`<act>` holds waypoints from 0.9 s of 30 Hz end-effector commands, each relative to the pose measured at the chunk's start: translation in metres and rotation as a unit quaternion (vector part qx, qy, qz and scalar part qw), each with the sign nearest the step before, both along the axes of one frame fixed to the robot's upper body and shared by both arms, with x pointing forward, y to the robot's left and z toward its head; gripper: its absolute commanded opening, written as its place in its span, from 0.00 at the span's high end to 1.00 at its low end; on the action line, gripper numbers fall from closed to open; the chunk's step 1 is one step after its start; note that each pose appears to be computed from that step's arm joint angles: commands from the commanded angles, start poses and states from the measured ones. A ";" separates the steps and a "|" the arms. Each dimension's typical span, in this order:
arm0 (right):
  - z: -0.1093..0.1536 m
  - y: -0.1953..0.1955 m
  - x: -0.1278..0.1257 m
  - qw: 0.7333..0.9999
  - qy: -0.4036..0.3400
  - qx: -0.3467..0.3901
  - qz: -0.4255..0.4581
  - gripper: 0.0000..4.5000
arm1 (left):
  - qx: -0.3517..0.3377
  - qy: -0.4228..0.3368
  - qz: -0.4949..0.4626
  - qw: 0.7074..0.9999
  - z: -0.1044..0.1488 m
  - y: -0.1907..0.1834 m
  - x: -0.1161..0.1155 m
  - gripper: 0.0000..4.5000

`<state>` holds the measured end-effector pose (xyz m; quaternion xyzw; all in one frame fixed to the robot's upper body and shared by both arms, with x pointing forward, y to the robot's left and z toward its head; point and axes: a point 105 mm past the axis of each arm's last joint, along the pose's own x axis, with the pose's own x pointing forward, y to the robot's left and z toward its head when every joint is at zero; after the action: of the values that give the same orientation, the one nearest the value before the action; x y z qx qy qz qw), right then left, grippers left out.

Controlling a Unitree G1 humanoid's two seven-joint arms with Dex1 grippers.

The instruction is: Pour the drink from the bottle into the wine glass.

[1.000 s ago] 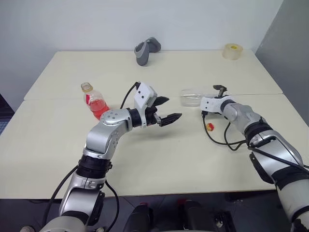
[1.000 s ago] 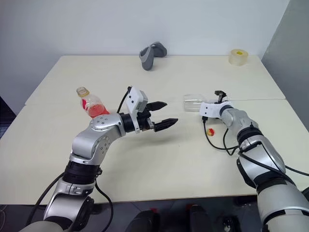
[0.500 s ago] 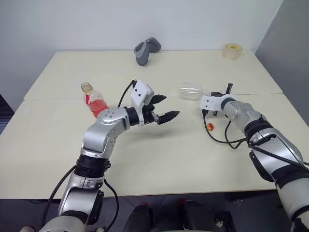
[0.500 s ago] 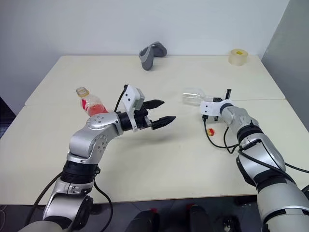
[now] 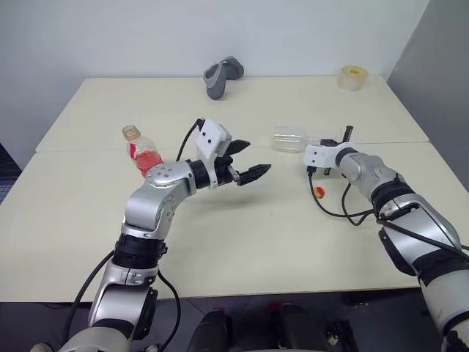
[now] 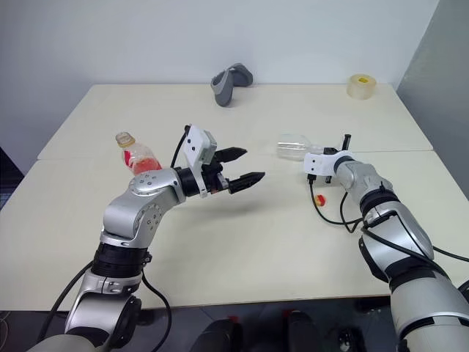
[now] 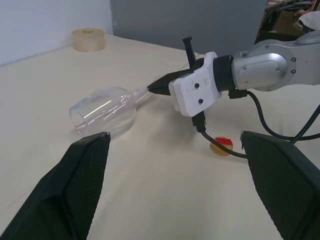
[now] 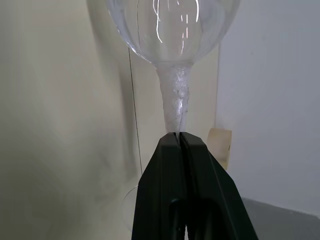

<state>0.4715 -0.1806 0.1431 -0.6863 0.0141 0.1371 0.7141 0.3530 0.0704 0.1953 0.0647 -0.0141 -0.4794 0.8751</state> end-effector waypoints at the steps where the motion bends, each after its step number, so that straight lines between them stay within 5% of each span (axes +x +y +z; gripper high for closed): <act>1: 0.020 0.002 0.003 0.999 -0.029 -0.006 0.013 1.00 | -0.013 -0.027 -0.002 1.000 0.015 0.002 -0.003 0.00; 17: 0.026 0.067 -0.030 0.971 -0.049 0.082 0.218 1.00 | 0.010 0.001 0.007 1.000 0.004 0.032 -0.025 0.00; 27: 0.004 0.057 -0.038 0.973 0.003 0.070 0.220 1.00 | 0.013 0.007 0.005 1.000 0.004 0.033 -0.028 0.00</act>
<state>0.4321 -0.1217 0.1306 -0.6300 -0.1265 0.3078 0.7017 0.3295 0.1039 0.1859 0.0621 0.0242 -0.4734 0.8783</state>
